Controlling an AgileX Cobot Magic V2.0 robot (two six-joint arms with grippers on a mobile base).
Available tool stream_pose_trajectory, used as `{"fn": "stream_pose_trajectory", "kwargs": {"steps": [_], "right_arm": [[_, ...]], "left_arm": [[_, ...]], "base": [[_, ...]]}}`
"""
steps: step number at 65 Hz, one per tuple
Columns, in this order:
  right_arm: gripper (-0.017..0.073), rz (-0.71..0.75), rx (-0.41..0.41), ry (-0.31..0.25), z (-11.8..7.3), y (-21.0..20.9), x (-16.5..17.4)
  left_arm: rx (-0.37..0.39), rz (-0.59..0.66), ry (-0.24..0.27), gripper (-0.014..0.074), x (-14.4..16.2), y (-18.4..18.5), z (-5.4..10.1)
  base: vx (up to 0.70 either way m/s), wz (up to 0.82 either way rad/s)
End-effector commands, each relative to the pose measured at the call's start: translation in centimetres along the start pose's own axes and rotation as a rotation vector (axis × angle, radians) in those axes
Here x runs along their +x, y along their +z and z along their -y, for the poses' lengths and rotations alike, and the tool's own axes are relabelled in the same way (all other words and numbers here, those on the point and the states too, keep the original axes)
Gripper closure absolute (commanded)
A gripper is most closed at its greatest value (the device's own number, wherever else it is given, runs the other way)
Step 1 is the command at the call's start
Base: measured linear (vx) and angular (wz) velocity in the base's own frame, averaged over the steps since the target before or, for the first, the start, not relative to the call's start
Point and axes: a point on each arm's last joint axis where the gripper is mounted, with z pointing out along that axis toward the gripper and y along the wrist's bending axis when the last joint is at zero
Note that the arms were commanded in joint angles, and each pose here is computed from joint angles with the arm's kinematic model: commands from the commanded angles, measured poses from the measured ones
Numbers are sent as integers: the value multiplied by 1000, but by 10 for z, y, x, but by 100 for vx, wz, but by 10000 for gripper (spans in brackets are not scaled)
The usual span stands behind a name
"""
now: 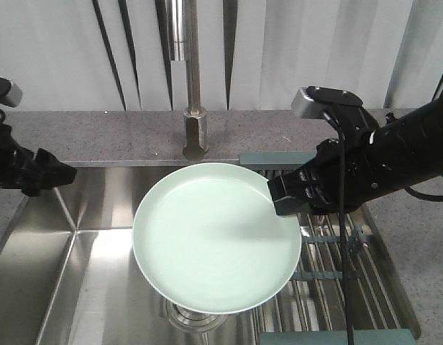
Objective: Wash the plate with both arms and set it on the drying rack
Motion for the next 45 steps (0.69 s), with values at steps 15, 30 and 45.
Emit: {"fn": "stream_pose_trajectory", "kwargs": {"steps": [15,30,45], "right_arm": [[568,99,-21,-10,-8,-17,-8],[568,99,-21,-10,-8,-17,-8],[568,99,-21,-9,-8,-17,-8]], "left_arm": [[166,256,271,17,-38,31,-2],[323,377,394,17,-58,54,-3],[435,432,406,17,-79,77,-7]], "base": [[0,0],[0,0],[0,0]]}}
